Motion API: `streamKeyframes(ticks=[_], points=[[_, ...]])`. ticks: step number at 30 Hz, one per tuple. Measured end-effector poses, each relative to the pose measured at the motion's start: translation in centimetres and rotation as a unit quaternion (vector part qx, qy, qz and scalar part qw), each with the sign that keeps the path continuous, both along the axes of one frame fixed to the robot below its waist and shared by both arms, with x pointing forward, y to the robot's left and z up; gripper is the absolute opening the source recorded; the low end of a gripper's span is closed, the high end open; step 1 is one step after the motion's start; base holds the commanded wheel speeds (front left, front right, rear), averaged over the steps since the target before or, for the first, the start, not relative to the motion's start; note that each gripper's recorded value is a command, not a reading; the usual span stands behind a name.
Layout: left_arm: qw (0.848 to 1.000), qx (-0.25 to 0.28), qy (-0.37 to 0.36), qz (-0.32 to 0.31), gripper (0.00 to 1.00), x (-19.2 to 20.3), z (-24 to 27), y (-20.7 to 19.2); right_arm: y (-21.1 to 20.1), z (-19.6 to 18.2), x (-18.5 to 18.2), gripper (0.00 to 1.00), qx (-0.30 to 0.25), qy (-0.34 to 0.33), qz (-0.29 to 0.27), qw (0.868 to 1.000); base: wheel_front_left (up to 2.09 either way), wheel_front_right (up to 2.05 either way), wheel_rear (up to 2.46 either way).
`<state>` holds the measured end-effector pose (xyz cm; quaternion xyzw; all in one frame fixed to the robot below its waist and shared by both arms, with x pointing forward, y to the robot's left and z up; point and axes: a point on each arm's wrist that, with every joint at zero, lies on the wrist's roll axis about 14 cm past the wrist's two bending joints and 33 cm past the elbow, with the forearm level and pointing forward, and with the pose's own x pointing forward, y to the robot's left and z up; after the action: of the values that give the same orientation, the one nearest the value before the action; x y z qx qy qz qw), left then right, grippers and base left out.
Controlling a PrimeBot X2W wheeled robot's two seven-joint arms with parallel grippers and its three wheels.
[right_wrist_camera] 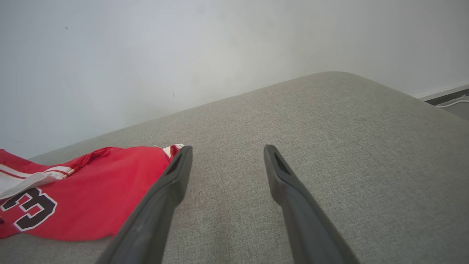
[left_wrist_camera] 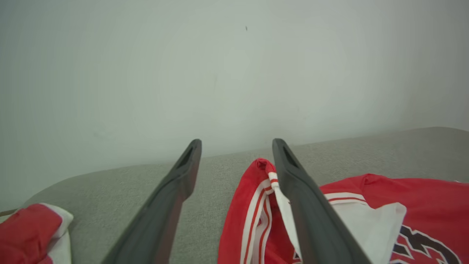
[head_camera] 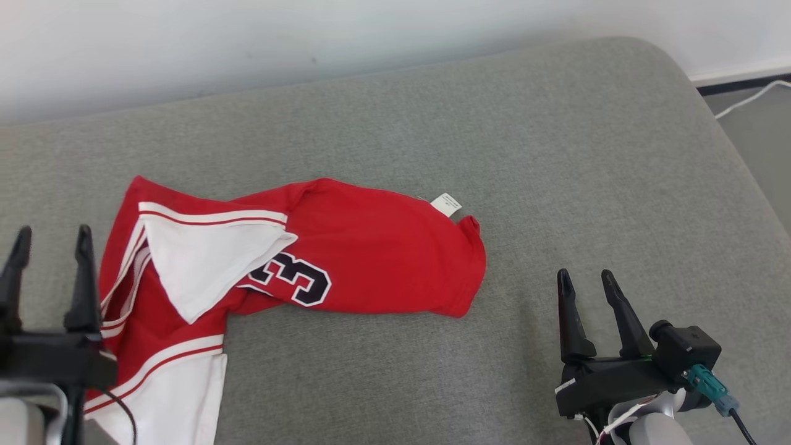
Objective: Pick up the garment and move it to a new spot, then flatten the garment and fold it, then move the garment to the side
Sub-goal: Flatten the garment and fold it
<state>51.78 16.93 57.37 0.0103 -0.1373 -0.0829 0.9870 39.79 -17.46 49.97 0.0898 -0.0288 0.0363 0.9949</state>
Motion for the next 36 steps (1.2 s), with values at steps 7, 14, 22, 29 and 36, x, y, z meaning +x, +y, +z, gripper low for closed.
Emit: streamKeyframes(ticks=[7, 14, 22, 29, 36], points=[[0.999, -0.037, -0.006, 0.025, 1.0, -3.5, 0.1, 0.7, 1.1, 0.2, 0.0, 1.0, -0.002, -0.005, 0.016, 1.0, 0.0, 0.0, 0.0], [0.996, -0.058, -0.017, 0.064, 1.0, -6.1, 0.6, 2.3, 2.8, 0.3, 0.4, 1.0, -0.005, -0.006, 0.041, 0.999, 0.0, 0.0, 0.0], [0.991, -0.081, -0.017, 0.102, 1.0, -9.1, 0.4, 4.0, 4.5, -0.9, 0.7, 1.0, -0.003, 0.013, 0.066, 0.998, 0.0, 0.0, 0.0], [0.99, -0.087, -0.012, 0.111, 1.0, -10.3, 0.1, 4.6, 6.1, -3.4, 1.9, 1.0, -0.012, 0.071, 0.093, 0.993, 0.0, 0.0, 0.0], [0.989, -0.088, -0.014, 0.121, 1.0, -10.9, 0.2, 5.2, 7.0, -5.5, 3.5, 1.0, -0.024, 0.13, 0.11, 0.985, 0.0, 0.0, 0.0]])
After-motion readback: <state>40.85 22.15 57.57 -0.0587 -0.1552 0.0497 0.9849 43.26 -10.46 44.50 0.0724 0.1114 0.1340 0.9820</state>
